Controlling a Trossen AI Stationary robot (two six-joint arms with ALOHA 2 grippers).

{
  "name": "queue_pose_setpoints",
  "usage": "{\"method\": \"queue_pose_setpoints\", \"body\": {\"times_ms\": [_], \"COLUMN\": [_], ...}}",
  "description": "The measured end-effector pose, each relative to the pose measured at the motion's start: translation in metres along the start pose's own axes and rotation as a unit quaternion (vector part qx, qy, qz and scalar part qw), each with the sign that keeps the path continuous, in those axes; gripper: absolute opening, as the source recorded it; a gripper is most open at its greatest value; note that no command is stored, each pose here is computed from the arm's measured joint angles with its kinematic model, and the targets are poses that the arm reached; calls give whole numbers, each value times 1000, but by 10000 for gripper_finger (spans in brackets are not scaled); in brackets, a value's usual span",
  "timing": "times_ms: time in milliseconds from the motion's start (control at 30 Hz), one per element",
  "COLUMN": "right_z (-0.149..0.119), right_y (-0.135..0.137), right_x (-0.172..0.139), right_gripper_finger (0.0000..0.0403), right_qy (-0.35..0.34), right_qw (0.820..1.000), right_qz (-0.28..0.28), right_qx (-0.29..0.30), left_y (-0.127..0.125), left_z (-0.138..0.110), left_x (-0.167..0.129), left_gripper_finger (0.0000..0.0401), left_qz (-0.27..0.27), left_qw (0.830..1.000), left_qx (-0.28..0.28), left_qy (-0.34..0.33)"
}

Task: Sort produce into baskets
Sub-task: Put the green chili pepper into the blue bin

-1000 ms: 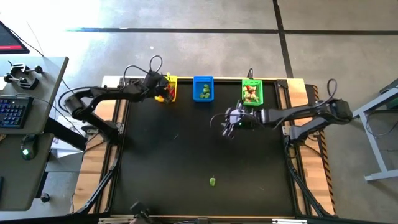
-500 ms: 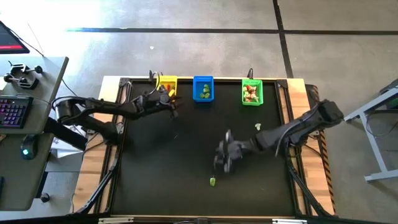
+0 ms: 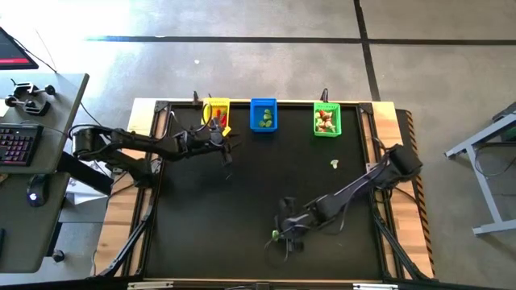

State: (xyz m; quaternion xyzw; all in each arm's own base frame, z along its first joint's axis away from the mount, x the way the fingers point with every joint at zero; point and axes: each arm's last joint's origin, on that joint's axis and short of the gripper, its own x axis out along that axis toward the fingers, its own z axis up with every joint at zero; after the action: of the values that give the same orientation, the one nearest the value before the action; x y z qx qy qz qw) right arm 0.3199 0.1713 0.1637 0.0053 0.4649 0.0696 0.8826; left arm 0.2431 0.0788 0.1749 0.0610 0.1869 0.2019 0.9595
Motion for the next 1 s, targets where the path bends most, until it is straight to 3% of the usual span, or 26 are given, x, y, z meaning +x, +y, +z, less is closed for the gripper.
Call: {"method": "queue_pose_setpoints", "body": {"times_ms": [167, 333, 500, 833, 1000], "right_z": [10, 16, 10, 16, 19], "right_y": [4, 5, 4, -11, -22], "right_x": [1, 8, 15, 18, 20], "right_gripper_finger": [256, 254, 243, 181, 117], "right_qy": [38, 27, 49, 49, 49], "right_qw": [997, 993, 982, 981, 989], "right_qz": [-7, 0, 9, 9, 2], "right_qx": [-67, -117, -181, -188, -140], "left_y": [0, 0, 0, 0, 0], "left_z": [0, 0, -2, -3, -4], "left_x": [0, 0, 0, 0, 0], "left_gripper_finger": [126, 126, 126, 126, 126], "left_qz": [0, 1, 0, -2, -2], "left_qw": [1000, 1000, 1000, 999, 999], "left_qx": [12, 14, 26, 29, 29], "left_qy": [1, 2, 9, 17, 19]}}
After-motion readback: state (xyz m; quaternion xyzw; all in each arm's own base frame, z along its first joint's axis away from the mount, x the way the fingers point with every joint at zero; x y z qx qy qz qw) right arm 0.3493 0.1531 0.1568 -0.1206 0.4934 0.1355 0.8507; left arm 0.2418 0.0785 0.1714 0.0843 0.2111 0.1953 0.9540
